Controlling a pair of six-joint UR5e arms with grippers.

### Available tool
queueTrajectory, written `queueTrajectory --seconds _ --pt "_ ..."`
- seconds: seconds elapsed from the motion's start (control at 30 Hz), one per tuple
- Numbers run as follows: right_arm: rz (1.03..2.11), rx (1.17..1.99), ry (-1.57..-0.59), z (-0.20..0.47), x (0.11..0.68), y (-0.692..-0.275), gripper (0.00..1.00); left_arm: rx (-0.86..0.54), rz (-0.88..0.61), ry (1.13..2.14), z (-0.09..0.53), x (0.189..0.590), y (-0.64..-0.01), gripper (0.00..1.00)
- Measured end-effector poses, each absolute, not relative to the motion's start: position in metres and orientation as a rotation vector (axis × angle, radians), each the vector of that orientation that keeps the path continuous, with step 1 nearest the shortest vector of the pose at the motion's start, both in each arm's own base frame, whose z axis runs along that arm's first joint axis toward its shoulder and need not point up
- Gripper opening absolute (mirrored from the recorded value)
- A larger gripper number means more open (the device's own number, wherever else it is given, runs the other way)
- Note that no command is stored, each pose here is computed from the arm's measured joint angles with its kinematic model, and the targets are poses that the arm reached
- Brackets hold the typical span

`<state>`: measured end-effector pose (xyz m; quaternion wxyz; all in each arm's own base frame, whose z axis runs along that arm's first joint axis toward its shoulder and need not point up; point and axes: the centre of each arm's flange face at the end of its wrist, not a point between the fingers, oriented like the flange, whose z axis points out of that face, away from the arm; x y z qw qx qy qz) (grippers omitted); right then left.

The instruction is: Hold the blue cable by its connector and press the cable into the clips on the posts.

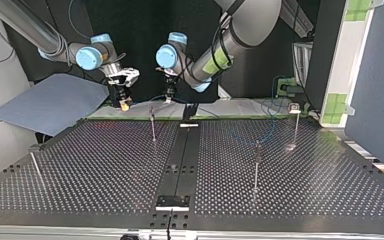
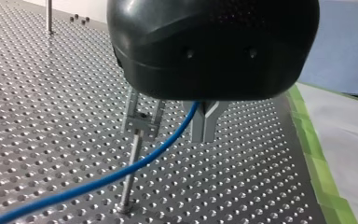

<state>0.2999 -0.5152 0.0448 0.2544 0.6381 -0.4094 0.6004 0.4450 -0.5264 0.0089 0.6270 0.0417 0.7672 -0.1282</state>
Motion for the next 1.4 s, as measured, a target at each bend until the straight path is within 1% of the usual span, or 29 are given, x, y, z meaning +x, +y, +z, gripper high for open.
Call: queueTrajectory --seconds 0.4,0.73,1.4 --pt "1.662 1.726 -1.098 0.053 0.295 -0.53 0.0 0.101 -0.288 1.764 0.021 0.459 -0.534 0.0" --pt "1.667 1.708 -1.11 0.056 0.29 -0.538 0.0 0.132 -0.298 1.768 0.028 0.462 -0.542 0.0" --pt "1.678 1.683 -1.108 0.061 0.287 -0.548 0.0 0.117 -0.301 1.76 0.047 0.484 -0.545 0.0"
